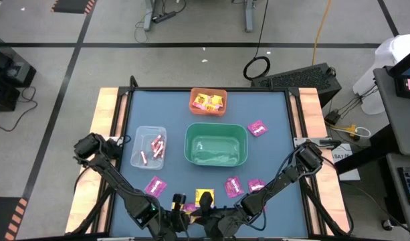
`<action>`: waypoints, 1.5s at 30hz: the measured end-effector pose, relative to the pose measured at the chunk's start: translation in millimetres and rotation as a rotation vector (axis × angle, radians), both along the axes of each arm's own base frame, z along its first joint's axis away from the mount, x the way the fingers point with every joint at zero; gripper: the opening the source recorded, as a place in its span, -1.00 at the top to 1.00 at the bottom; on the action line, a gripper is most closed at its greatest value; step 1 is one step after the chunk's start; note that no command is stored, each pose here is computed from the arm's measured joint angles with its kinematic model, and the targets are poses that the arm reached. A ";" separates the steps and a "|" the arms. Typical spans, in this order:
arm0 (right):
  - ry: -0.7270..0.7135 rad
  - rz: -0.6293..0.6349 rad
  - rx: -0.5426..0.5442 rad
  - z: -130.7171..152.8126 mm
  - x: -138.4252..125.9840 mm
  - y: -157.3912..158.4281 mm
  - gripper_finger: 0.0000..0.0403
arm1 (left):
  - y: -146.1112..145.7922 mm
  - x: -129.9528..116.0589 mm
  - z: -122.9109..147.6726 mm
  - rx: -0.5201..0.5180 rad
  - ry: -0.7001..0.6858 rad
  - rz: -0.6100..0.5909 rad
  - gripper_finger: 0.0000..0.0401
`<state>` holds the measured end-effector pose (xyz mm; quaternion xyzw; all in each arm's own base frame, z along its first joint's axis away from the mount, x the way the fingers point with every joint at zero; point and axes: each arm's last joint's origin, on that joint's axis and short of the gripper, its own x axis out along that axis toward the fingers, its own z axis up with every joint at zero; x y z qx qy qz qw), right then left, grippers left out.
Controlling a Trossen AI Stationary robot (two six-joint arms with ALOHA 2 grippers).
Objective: Sort candy
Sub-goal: Put the yellow candy into the orange bin
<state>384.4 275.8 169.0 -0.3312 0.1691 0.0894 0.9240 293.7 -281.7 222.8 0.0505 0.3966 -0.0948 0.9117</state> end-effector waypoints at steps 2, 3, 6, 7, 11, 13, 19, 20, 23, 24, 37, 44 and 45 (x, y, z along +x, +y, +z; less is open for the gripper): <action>0.002 -0.005 0.001 -0.2 0.0 -0.3 0.51 | 0.3 0.1 0.2 0.014 -0.014 0.014 0.92; 0.002 -0.006 0.004 -0.2 0.0 -0.3 0.55 | 0.4 0.1 0.3 0.020 -0.020 0.020 0.92; 0.003 -0.011 0.018 -0.3 -0.1 -0.2 0.67 | 0.7 0.2 0.5 0.031 -0.031 0.032 0.87; 0.004 -0.012 0.019 -0.3 -0.1 -0.2 0.71 | 0.8 0.3 0.6 0.032 -0.033 0.033 0.84; 0.006 -0.013 0.018 -0.6 -0.1 -0.4 0.82 | 0.6 0.3 1.1 0.038 -0.052 0.056 0.69; 0.003 -0.020 0.016 -0.4 -0.1 -0.6 0.85 | 0.2 0.1 1.5 0.020 -0.060 0.090 0.59; -0.003 -0.027 0.032 0.5 0.4 -0.6 0.89 | -1.0 -4.0 11.5 -0.020 -0.085 0.096 0.16; 0.000 -0.024 0.040 0.3 0.3 -0.4 0.89 | -1.6 -5.7 15.0 -0.021 -0.100 0.100 0.09; 0.010 -0.018 0.047 0.1 -1.9 1.8 0.89 | -2.3 -11.3 33.0 -0.030 -0.169 0.126 -0.07; 0.008 -0.019 0.056 3.0 -3.0 2.1 0.89 | -2.1 -14.3 38.0 -0.022 -0.192 0.136 -0.10; 0.100 -0.095 0.174 107.1 -54.8 -28.1 0.89 | 16.4 -41.8 46.0 0.539 -0.411 0.287 -0.14; 0.242 -0.137 -0.168 125.6 -85.4 -60.6 0.89 | 46.1 -31.3 35.9 0.600 -0.408 0.470 -0.14; 0.264 -0.135 -0.230 126.2 -88.1 -65.2 0.89 | 52.5 -31.6 34.9 0.617 -0.400 0.497 -0.14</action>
